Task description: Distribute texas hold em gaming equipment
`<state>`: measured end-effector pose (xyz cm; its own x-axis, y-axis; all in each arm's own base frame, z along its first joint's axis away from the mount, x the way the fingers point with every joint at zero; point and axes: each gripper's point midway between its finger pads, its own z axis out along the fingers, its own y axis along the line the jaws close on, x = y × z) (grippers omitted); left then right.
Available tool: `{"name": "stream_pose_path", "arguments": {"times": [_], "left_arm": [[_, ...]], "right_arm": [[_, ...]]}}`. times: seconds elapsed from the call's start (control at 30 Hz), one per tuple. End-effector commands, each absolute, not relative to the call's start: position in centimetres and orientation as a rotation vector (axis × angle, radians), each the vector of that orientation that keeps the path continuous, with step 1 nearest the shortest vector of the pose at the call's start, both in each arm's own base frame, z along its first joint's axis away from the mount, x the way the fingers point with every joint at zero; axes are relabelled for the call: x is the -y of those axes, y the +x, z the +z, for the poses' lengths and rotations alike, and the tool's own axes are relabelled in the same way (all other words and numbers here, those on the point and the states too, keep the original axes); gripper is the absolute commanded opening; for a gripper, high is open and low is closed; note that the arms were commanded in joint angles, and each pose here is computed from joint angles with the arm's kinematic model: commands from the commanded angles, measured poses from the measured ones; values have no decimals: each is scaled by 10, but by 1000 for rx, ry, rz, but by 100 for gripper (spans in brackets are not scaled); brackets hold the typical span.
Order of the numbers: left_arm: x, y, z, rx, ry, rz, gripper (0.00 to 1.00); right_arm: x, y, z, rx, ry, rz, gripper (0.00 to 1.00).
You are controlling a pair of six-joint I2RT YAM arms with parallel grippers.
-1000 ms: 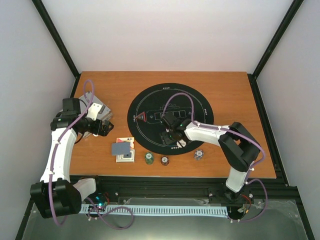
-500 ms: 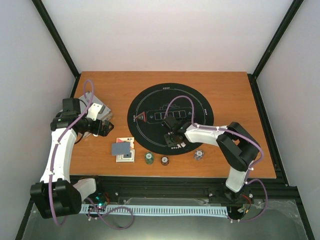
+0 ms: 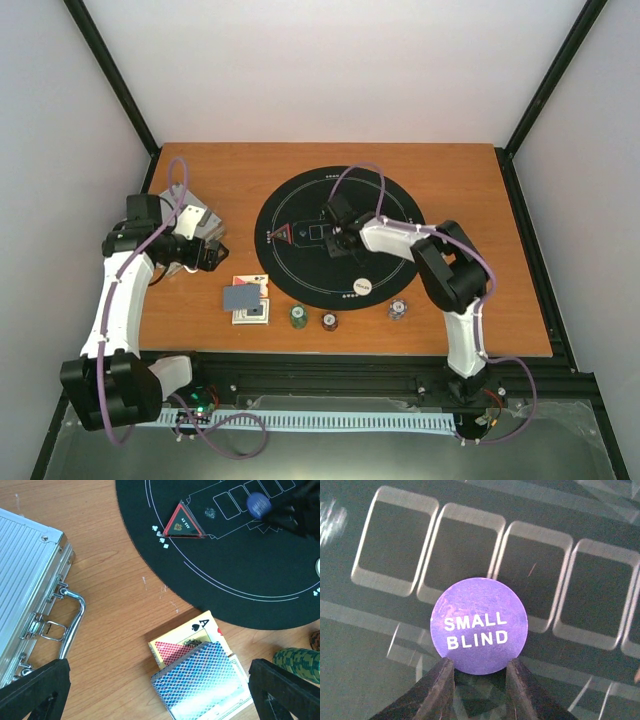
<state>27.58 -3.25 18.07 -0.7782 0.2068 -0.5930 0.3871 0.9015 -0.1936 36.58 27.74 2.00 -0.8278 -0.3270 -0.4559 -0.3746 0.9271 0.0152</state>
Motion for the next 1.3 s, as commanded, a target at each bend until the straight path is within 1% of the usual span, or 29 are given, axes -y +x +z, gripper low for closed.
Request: {"name": "stream_pose_path", "arguments": {"times": [0.0, 0.13, 0.17, 0.27, 0.53, 0.6, 0.67, 0.73, 0.83, 0.9, 1.03, 1.2, 1.27], "left_arm": [[34, 280, 197, -2463, 405, -443, 100], [36, 280, 197, -2464, 413, -458, 100], [36, 280, 197, -2464, 414, -463, 100], [36, 281, 196, -2469, 417, -468, 100], [37, 283, 190, -2485, 424, -481, 100], [37, 284, 190, -2486, 422, -485, 100], [37, 283, 190, -2487, 420, -488, 100], [37, 282, 191, -2486, 420, -490, 100], [38, 280, 192, -2485, 425, -485, 100], [37, 279, 190, -2488, 427, -475, 100], [38, 277, 190, -2496, 430, -487, 100], [39, 277, 193, -2484, 421, -497, 100], [40, 276, 193, -2484, 419, -503, 100]], "right_arm": [[-247, 424, 0, -2647, -398, 11, 30], [-245, 469, -6, -2644, -337, 15, 30], [-245, 476, -15, -2657, -335, 1, 31], [-247, 502, -15, -2646, -322, -15, 31], [-253, 548, -17, -2640, -287, 24, 33], [-258, 556, -5, -2616, -290, 39, 36], [-262, 556, 10, -2604, -302, 64, 42], [-263, 544, 23, -2600, -328, 63, 50], [-265, 519, 63, -2543, -359, 75, 61], [-264, 496, 83, -2523, -374, 89, 65], [-259, 429, 97, -2517, -414, 99, 71], [-251, 343, 53, -2621, -491, 72, 74], [-250, 319, 43, -2637, -497, 83, 75]]}}
